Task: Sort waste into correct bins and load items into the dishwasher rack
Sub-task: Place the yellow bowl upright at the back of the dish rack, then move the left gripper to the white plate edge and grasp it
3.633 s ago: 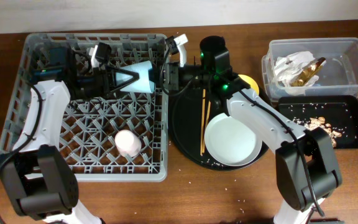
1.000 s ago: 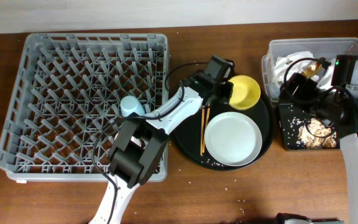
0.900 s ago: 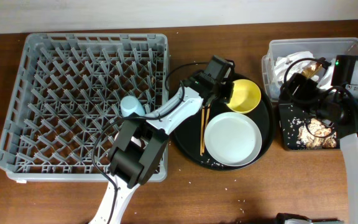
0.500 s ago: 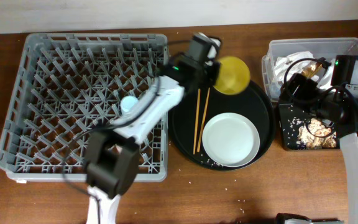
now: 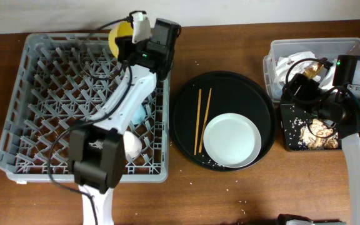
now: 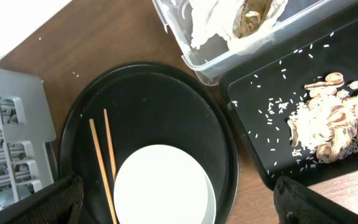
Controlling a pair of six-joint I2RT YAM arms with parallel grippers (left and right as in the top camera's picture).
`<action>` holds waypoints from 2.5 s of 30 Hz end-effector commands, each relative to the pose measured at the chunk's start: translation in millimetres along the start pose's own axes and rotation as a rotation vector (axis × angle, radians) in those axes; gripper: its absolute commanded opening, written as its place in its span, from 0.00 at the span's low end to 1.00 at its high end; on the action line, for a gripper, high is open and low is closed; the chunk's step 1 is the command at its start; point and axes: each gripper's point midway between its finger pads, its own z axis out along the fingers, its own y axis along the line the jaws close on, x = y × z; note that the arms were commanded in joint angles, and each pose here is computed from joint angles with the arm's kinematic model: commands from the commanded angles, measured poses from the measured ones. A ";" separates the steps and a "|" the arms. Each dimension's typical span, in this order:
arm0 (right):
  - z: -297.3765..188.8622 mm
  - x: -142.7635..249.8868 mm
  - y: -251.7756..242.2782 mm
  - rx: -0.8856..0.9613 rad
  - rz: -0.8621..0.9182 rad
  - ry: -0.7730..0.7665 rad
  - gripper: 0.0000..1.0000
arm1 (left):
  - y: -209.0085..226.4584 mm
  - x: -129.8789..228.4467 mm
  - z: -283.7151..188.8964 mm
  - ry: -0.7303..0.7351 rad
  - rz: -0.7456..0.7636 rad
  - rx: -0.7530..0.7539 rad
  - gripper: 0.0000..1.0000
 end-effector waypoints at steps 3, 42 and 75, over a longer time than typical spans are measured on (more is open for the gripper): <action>0.5 -2.0 -3.5 0.015 -0.005 -0.005 0.98 | -5.5 11.9 3.2 -0.008 0.091 -0.121 0.00; 0.5 -2.0 -3.4 0.015 -0.004 -0.005 0.99 | -70.1 20.3 -28.0 -0.086 0.422 -0.122 0.00; 0.5 -2.0 -3.4 0.015 -0.004 -0.005 0.98 | -174.2 98.3 -256.7 0.103 0.558 1.235 0.77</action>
